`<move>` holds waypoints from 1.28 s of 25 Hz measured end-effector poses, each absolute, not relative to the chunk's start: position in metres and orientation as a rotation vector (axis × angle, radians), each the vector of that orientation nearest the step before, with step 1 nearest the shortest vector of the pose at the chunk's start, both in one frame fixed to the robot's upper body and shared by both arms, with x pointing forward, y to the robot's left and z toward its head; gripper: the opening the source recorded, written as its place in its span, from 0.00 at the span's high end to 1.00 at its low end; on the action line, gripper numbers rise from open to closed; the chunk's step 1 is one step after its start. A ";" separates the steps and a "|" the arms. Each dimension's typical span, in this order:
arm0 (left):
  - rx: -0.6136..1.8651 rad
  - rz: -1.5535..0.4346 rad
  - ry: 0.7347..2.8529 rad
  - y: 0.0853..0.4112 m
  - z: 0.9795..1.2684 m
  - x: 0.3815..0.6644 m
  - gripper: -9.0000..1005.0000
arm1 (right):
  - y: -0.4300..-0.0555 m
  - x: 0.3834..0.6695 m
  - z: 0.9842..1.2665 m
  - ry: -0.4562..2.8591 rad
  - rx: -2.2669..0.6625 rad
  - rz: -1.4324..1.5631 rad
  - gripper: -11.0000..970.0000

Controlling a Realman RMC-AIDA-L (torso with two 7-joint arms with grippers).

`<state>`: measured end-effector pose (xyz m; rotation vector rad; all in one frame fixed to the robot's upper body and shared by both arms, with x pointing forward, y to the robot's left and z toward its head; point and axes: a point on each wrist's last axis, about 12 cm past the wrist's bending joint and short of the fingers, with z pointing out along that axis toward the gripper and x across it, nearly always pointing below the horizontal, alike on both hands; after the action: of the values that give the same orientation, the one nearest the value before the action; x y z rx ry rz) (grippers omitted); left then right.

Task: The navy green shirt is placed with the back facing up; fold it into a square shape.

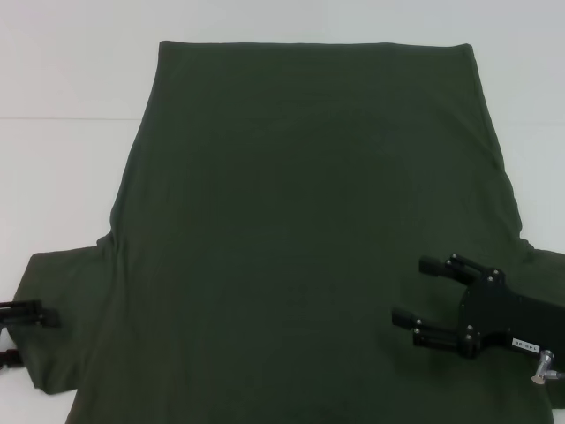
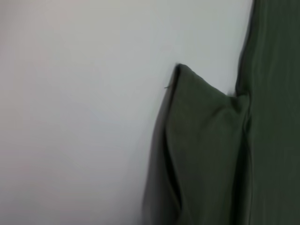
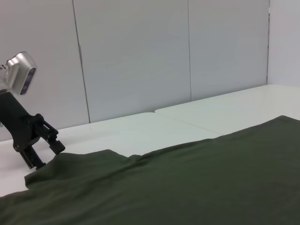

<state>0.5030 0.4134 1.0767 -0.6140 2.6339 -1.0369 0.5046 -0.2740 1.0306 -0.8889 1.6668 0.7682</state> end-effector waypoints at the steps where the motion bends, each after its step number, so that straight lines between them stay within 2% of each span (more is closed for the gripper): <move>1: -0.608 -1.041 2.634 0.412 1.077 0.504 0.19 | -0.274 0.505 1.031 1.667 -0.889 0.768 0.05; 12: -0.509 -0.972 2.680 0.403 1.076 0.514 0.23 | -0.274 0.503 1.031 1.658 -0.887 0.780 0.05; 22: -0.483 -0.939 2.698 0.401 1.077 0.518 0.46 | -0.275 0.502 1.033 1.653 -0.878 0.794 0.05; 32: -0.517 -0.934 2.697 0.403 1.074 0.517 0.89 | -0.275 0.501 1.033 1.650 -0.878 0.791 0.05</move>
<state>0.5166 0.4030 1.0745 -0.5172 2.6972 -0.9337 0.5011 -0.2753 1.0326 -0.8784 1.6505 0.7909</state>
